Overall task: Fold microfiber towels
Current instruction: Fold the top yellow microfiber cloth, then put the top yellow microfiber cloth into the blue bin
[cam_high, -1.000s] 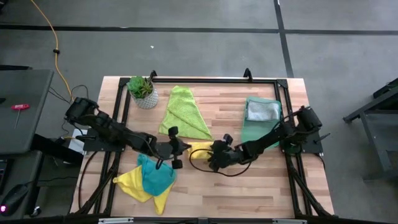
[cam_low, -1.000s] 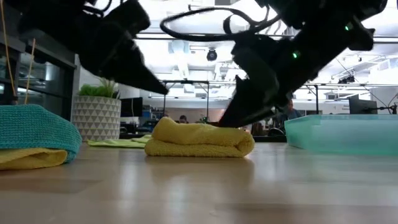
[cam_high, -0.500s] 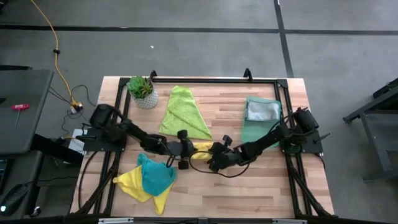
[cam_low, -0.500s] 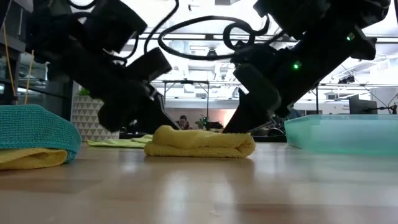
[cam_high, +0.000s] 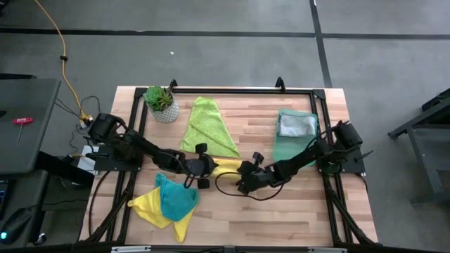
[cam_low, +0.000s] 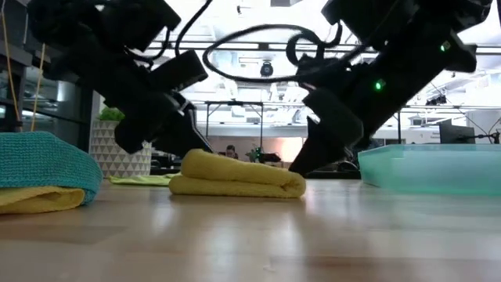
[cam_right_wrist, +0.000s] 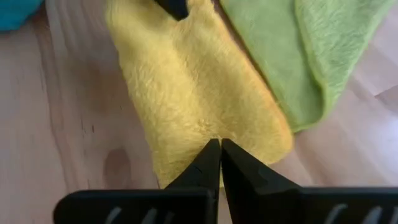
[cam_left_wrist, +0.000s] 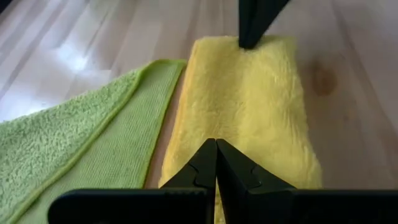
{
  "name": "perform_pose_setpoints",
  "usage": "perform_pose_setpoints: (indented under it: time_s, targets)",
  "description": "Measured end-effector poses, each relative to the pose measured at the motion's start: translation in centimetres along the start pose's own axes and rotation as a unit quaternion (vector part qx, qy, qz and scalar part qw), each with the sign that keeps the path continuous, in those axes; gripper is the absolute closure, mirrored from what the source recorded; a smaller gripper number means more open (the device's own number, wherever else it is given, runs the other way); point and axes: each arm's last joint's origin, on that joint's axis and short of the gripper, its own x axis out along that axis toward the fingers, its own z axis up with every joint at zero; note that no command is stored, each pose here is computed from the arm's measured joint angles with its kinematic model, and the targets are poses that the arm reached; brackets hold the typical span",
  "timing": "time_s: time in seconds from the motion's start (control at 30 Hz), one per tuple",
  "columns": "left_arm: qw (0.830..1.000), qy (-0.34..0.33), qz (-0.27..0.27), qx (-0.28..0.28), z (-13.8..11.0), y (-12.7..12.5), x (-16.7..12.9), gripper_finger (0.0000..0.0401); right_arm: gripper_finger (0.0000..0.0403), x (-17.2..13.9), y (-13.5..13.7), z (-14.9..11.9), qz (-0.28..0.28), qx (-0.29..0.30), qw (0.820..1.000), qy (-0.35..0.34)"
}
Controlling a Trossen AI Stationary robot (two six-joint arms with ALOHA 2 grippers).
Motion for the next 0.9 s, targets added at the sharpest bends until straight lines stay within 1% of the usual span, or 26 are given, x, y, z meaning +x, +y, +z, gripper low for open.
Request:
perform_pose_setpoints:
  time_s: [0.1, 0.2, 0.27, 0.33, 0.4, 0.5, 0.63, 0.7, 0.8, 0.9]
  targets:
    - [1.0, 0.012, 0.007, 0.016, 0.2, 0.2, -0.9, 0.0401, 0.0394, -1.0, -0.2, 0.8, 0.005, 0.01, 1.0, -0.008]
    - [0.999, 0.027, 0.031, 0.022, 0.5, 0.5, -2.3, 0.0401, 0.0391, -2.4, -0.5, 1.6, 0.01, 0.039, 0.999, -0.005]
    - [0.998, 0.037, 0.046, 0.023, 0.7, 0.8, -3.5, 0.0401, 0.0383, -3.3, -0.8, 1.9, 0.02, 0.064, 0.998, 0.01]
    - [0.997, 0.048, 0.049, 0.018, 0.7, 1.0, -4.5, 0.0401, 0.0365, -3.9, -1.1, 2.0, 0.023, 0.092, 0.995, 0.032]
    - [0.997, 0.06, 0.047, 0.009, 0.6, 1.2, -5.2, 0.0401, 0.0338, -4.1, -1.4, 1.8, 0.027, 0.124, 0.99, 0.056]
    - [0.995, 0.089, 0.047, 0.003, 0.1, 1.4, -5.5, 0.0401, 0.0284, -3.6, -1.7, 1.6, 0.038, 0.172, 0.98, 0.091]
    - [0.992, 0.112, 0.05, 0.003, -0.6, 1.3, -4.8, 0.0401, 0.0203, -2.1, -2.4, 1.3, 0.014, 0.236, 0.966, 0.107]
    - [0.991, 0.125, 0.046, 0.004, -1.0, 1.3, -4.3, 0.0401, 0.0169, -1.4, -2.9, 1.3, -0.001, 0.266, 0.958, 0.109]
    - [0.988, 0.148, 0.037, 0.009, -1.7, 1.3, -3.5, 0.0401, 0.0134, -0.5, -3.5, 1.4, -0.007, 0.293, 0.949, 0.116]
    - [0.986, 0.162, 0.039, 0.009, -2.2, 1.4, -2.7, 0.0401, 0.0119, 0.0, -3.3, 2.0, 0.027, 0.312, 0.944, 0.106]
